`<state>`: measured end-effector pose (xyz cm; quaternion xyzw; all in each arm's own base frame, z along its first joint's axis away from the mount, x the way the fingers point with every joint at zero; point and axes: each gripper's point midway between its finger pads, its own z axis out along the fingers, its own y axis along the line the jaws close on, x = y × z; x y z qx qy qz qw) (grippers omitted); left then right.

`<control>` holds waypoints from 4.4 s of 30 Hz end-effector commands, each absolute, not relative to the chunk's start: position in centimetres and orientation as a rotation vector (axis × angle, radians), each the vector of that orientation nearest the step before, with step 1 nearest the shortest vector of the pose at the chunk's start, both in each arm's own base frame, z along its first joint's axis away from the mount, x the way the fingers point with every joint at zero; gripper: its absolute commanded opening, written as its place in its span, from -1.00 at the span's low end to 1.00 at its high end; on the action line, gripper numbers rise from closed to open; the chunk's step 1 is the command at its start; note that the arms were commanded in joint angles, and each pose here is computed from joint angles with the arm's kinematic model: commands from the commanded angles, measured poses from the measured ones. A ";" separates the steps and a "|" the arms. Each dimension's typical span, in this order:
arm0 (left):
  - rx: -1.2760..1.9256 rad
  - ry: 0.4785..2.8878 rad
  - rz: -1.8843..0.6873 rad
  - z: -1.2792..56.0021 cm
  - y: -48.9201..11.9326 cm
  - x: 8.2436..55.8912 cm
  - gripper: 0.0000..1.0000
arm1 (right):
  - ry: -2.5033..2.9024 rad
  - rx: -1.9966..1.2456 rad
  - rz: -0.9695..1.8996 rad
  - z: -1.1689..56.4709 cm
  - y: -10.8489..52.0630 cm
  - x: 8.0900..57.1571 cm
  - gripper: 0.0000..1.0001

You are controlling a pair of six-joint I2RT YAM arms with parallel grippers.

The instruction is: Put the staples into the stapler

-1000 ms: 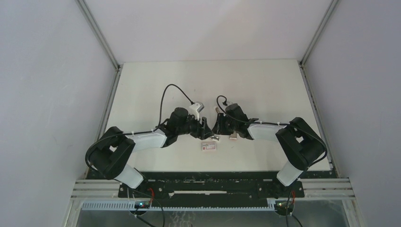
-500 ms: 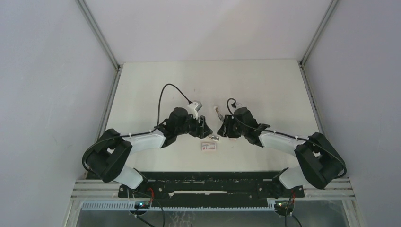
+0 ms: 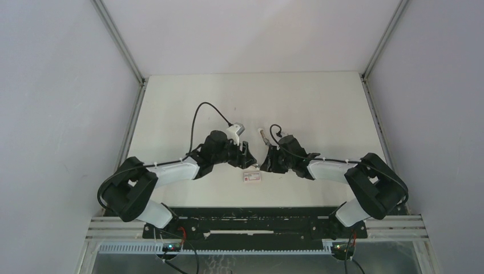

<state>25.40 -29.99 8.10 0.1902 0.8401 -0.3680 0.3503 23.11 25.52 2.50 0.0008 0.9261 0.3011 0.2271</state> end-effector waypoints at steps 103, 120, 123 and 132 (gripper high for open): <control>0.790 1.805 -1.135 15.5 -37.0 20.6 -0.99 | 2.159 0.293 1.368 15.4 24.9 23.5 0.11; 0.827 1.810 -1.073 15.6 -36.5 20.7 -1.00 | 2.088 0.257 1.344 16.9 24.7 23.6 -1.00; 0.813 1.822 -1.041 15.3 -36.3 21.1 -1.00 | 2.105 0.232 1.393 17.1 25.1 23.3 -0.13; 0.735 1.838 -0.983 15.5 -35.8 22.2 -1.00 | 2.137 0.199 1.458 16.8 26.2 22.6 0.44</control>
